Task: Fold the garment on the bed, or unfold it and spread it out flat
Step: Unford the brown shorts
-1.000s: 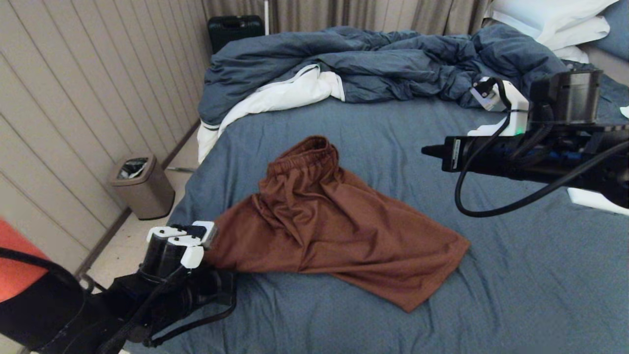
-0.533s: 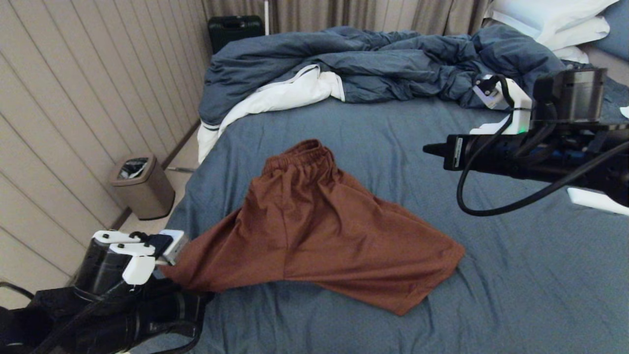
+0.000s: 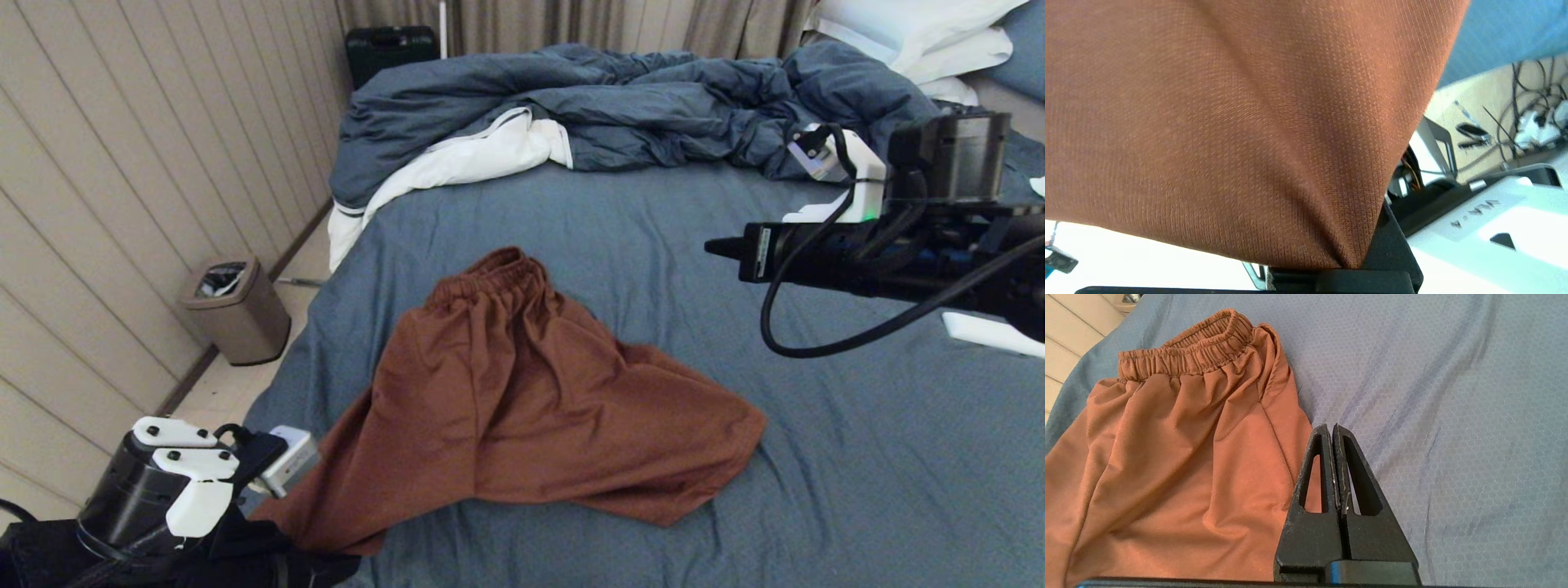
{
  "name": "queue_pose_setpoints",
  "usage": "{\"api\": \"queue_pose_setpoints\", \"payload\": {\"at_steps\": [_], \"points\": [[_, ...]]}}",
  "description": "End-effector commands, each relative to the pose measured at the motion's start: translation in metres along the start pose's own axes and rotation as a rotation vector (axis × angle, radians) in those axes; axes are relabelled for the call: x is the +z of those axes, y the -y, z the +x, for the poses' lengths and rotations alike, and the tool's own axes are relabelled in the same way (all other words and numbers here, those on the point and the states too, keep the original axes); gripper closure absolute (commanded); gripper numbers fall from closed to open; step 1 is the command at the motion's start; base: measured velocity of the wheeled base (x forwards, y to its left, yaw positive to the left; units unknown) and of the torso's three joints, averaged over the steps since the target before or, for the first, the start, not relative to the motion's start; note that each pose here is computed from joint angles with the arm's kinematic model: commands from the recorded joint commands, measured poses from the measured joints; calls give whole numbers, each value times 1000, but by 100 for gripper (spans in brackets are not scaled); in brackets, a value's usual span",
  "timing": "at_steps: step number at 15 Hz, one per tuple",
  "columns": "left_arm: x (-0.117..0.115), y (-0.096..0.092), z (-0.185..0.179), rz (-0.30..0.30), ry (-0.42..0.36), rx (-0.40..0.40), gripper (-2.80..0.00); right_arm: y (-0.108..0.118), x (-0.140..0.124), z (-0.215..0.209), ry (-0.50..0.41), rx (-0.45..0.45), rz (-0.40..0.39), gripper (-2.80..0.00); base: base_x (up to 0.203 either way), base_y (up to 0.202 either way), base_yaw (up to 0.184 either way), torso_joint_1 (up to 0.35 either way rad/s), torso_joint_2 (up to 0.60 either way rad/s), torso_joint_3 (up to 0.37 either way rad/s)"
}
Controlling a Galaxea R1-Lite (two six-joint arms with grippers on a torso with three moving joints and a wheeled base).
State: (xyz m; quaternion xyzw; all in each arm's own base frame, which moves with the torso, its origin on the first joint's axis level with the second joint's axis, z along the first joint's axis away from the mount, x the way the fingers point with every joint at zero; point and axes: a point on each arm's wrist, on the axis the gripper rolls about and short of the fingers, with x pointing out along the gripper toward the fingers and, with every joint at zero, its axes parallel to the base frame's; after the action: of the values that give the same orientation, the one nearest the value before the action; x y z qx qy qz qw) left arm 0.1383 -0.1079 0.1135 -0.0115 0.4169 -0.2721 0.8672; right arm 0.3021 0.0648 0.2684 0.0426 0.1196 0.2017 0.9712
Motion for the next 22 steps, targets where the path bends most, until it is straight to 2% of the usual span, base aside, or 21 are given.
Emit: {"api": "queue_pose_setpoints", "payload": {"at_steps": [1, 2, 5, 7, 11, 14, 15, 18, 22], "points": [[-1, 2, 0, -8, -2, -10, 0, 0, -1, 1, -2, 3, 0, 0, 0, 0, 0, 0, 0, 0], [1, 2, 0, -36, 4, -6, -280, 0, -1, 1, -2, 3, 0, 0, 0, 0, 0, 0, 0, 0], [5, 4, -5, -45, 42, -23, -280, 0, 0, 0, 0, 3, 0, 0, 0, 0, 0, 0, 0, 0], [13, 6, -13, -47, 99, -29, -280, 0, 0, 0, 0, 3, 0, 0, 0, 0, 0, 0, 0, 0], [60, 20, -42, -45, 285, -41, -280, 0, -1, 1, -2, 1, 0, 0, 0, 0, 0, 0, 0, 0], [93, 24, -60, -60, 369, -21, -280, 0, -2, 2, -8, 2, 1, 0, 0, 0, 0, 0, 0, 0], [102, 22, -53, -69, 363, -5, 0, 1, -2, 3, -9, 1, 2, 0, 0, 0, 0, 0, 0, 0], [133, 13, -27, -107, 352, 45, 0, 1, -4, 4, -16, -1, 2, 0, 0, 0, 0, 0, 0, 0], [177, 2, 12, -128, 361, 80, 0, 3, -4, 7, -16, -3, 6, 0, 0, 0, 0, 0, 0, 0]]}}
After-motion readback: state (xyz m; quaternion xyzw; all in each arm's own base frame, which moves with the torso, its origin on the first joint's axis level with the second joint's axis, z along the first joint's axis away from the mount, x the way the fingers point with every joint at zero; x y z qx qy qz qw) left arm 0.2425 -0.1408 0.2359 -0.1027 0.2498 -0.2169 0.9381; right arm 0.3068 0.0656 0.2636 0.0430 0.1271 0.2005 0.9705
